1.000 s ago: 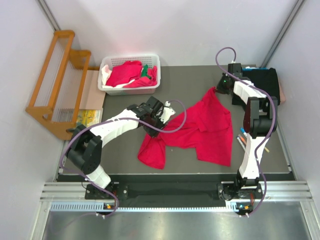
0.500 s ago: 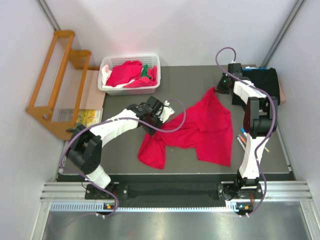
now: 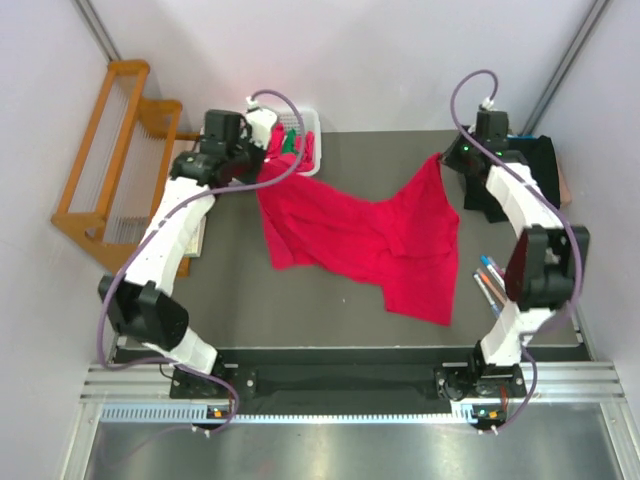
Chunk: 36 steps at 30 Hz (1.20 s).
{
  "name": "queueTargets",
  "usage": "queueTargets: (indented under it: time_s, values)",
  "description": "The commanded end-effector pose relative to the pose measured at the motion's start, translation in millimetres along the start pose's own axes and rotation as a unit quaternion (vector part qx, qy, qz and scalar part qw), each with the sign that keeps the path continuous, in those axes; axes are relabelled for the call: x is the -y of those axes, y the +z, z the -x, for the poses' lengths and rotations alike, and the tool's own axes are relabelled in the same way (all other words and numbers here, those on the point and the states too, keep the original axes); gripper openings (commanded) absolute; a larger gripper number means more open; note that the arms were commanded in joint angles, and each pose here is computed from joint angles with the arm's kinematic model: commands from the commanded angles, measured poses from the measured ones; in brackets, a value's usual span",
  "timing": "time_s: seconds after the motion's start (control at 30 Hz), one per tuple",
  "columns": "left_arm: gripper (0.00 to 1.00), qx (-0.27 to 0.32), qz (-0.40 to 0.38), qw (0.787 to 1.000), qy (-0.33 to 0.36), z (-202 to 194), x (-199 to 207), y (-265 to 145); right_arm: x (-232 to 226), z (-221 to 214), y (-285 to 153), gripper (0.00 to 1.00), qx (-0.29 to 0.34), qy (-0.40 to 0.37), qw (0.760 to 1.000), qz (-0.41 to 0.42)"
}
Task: Fold and stack the t-shirts
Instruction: Flatten the tshirt out
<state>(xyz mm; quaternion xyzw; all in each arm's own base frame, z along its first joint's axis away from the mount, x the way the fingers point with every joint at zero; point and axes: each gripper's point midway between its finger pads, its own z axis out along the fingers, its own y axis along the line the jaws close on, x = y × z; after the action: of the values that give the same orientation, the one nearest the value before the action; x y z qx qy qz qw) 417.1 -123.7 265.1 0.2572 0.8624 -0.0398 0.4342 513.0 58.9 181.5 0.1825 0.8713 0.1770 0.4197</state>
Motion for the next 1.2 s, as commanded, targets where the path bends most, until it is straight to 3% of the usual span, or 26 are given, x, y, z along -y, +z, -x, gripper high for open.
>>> queueTargets:
  time_s: [0.0, 0.13, 0.43, 0.6, 0.77, 0.87, 1.0, 1.17]
  values:
    - [0.06, 0.089, -0.002, 0.996, 0.015, 42, 7, -80, -60, 61, -97, 0.00, 0.125, -0.016, 0.988, 0.089]
    - [0.08, 0.125, 0.015, 0.992, 0.019, 51, 5, -121, -79, 75, -187, 0.00, 0.197, -0.029, 0.972, 0.127]
    - [0.09, 0.198, 0.034, 0.979, 0.023, 61, 10, -222, -79, 36, -348, 0.00, 0.301, -0.047, 0.936, 0.178]
    - [0.12, 0.255, 0.021, 0.966, 0.045, 65, 23, -292, -65, 8, -407, 0.00, 0.323, -0.043, 0.931, 0.168]
    - [0.13, 0.275, 0.018, 0.959, 0.063, 55, 34, -348, -58, 11, -498, 0.00, 0.395, -0.039, 0.899, 0.184]
    - [0.14, 0.299, 0.024, 0.952, 0.068, 52, 38, -369, -55, 14, -529, 0.00, 0.418, -0.030, 0.888, 0.188]
    - [0.12, 0.269, 0.005, 0.961, 0.058, 34, 44, -346, -44, 21, -533, 0.00, 0.435, -0.011, 0.886, 0.160]
    - [0.09, 0.163, -0.044, 0.985, 0.037, -25, 58, -260, -31, 20, -461, 0.00, 0.396, -0.004, 0.913, 0.101]
